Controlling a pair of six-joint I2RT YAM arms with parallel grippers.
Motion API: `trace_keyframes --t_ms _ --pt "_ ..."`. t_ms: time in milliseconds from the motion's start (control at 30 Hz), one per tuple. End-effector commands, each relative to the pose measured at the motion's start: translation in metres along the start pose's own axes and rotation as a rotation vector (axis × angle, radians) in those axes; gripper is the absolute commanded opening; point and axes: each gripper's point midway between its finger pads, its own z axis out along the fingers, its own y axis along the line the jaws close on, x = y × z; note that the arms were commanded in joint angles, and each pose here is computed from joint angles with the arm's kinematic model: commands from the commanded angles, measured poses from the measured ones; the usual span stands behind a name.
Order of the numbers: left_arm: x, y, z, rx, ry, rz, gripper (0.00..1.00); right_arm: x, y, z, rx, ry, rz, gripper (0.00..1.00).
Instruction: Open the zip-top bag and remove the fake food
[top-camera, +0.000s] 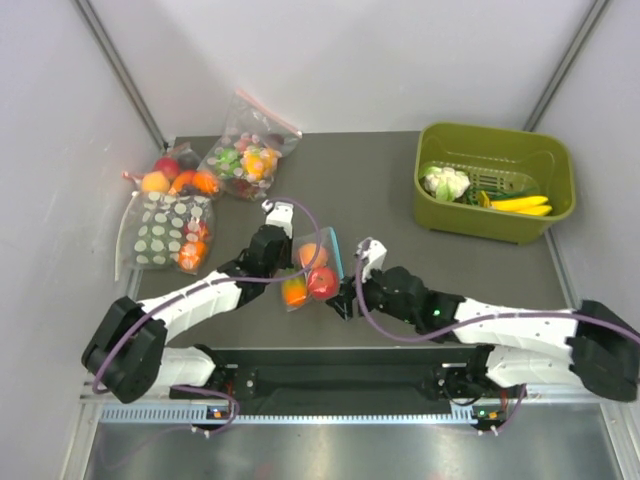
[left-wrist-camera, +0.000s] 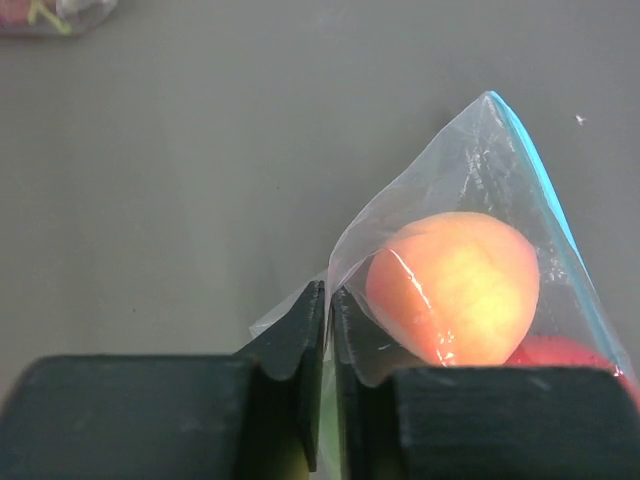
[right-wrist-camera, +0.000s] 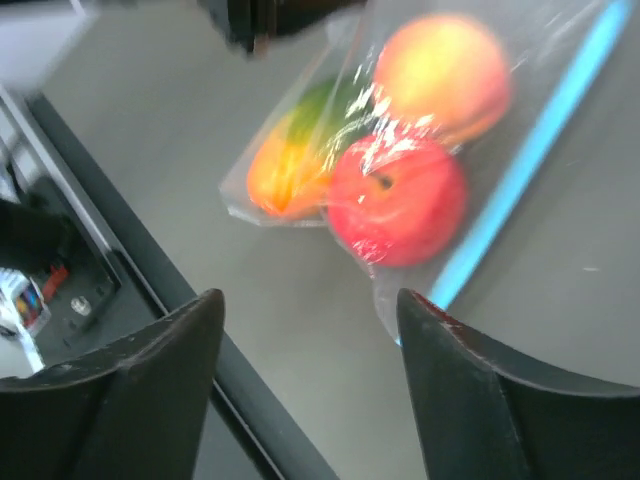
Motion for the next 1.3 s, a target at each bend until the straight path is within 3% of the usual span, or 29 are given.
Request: trace_keyframes --t_ms 0,167,300,400,600,900,1267 --pt "-0.029 -0.007 -0.008 0.056 -0.105 0.011 0.15 -0.03 -0.014 -0.028 0.075 -0.121 -0.007 0.73" --pt "-0.035 -0.008 -0.014 0.073 -0.126 0.014 0.22 -0.046 -0.054 -0.034 0.098 -0.165 0.046 0.76" --pt "-0.032 -0.009 -0.017 0.083 -0.112 0.014 0.24 -0.058 -0.052 -0.017 -0.05 -0.163 0.064 0.75" --pt "-0.034 -0.011 -0.025 0.106 -0.114 0.009 0.37 -0.068 -0.056 0.001 -0.09 -0.154 0.061 0.75" --pt "-0.034 -0.031 -0.054 0.231 -0.122 0.016 0.5 -0.068 -0.062 0.028 -0.184 -0.12 0.105 0.74" --pt "0.006 -0.034 -0.074 0.284 -0.053 -0.139 0.53 -0.044 -0.077 0.058 -0.218 -0.065 0.187 0.73" --pt "0.045 -0.036 -0.063 0.264 0.024 -0.156 0.52 -0.031 -0.089 0.078 -0.195 -0.031 0.202 0.73"
